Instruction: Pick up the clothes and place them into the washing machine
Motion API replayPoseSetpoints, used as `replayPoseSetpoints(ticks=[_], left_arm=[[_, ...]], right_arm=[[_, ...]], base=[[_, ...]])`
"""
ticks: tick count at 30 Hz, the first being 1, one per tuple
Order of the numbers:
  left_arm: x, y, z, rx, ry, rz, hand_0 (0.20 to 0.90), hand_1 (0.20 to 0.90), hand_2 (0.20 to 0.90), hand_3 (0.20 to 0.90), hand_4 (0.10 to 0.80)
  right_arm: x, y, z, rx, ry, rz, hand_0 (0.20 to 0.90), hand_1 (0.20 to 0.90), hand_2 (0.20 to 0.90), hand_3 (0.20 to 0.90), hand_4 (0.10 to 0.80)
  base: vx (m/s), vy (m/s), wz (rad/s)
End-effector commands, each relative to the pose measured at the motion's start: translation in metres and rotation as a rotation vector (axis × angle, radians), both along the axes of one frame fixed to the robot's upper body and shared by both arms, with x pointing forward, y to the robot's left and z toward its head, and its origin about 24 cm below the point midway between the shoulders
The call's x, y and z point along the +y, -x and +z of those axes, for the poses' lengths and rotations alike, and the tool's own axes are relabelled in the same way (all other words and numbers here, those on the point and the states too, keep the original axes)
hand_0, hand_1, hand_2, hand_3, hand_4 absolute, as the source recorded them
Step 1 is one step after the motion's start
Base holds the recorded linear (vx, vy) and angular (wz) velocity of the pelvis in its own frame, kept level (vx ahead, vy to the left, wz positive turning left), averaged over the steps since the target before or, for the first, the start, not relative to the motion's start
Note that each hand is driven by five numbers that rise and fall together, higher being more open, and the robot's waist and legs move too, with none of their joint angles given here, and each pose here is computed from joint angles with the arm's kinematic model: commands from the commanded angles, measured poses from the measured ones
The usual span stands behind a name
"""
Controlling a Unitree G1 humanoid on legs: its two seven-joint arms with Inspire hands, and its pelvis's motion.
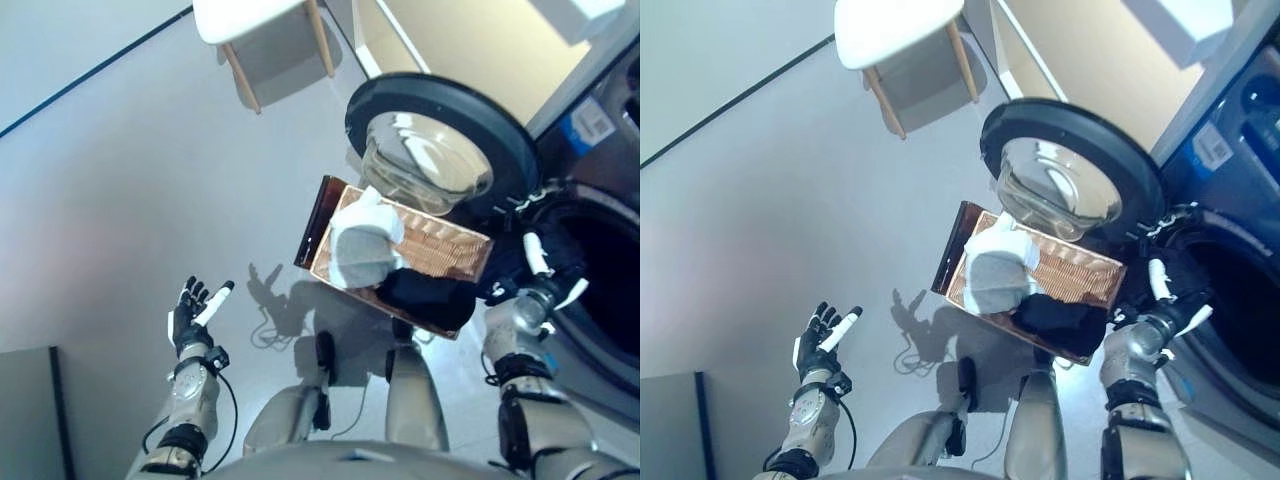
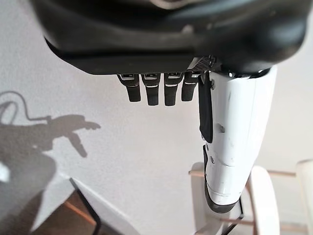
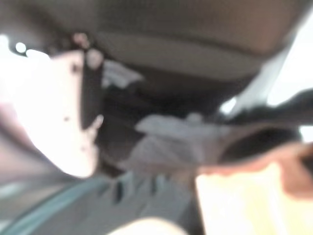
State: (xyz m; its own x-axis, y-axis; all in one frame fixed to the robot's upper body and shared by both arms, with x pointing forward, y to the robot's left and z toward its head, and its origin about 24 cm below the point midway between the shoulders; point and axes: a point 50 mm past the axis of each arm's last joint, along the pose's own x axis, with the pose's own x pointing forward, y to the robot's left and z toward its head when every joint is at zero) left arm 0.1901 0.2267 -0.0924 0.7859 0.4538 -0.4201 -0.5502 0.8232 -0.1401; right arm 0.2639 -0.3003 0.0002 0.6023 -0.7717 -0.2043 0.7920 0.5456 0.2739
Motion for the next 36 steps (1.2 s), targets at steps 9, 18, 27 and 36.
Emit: replayPoseSetpoints(ticks=[9, 18, 27, 36], left_arm=[[0.04, 0.005, 0.009, 0.046, -0.189, 0.001, 0.9, 0.9, 0.9, 0.9, 0.8], [0.037, -0.009, 0.016, 0.055, -0.269, -0.072, 0.9, 0.9, 0.9, 0.9, 0.8], [0.026, -0.027, 0.025, 0.027, -0.308, -0.184, 0.9, 0.9, 0.9, 0.9, 0.8], [0.007, -0.048, 0.036, -0.003, -0.384, -0.38, 0.9, 0.9, 0.9, 0.9, 0.8]], right_arm=[[0.042, 0.001, 0.025, -0.13, 0.251, 0.319, 0.2, 0.2, 0.2, 0.2, 0.3], [0.08, 0.003, 0.011, 0.007, 0.4, 0.565, 0.2, 0.2, 0.2, 0.2, 0.3], [0.112, -0.011, 0.019, 0.019, 0.559, 0.833, 0.2, 0.2, 0.2, 0.2, 0.3], [0.12, -0.04, 0.06, -0.115, 0.613, 0.936, 0.2, 0.2, 0.2, 0.2, 0.3]], base=[[0.094, -0.036, -0.02], [0.036, -0.022, -0.13], [-0.012, -0.01, -0.04], [-0.001, -0.017, 0.03]])
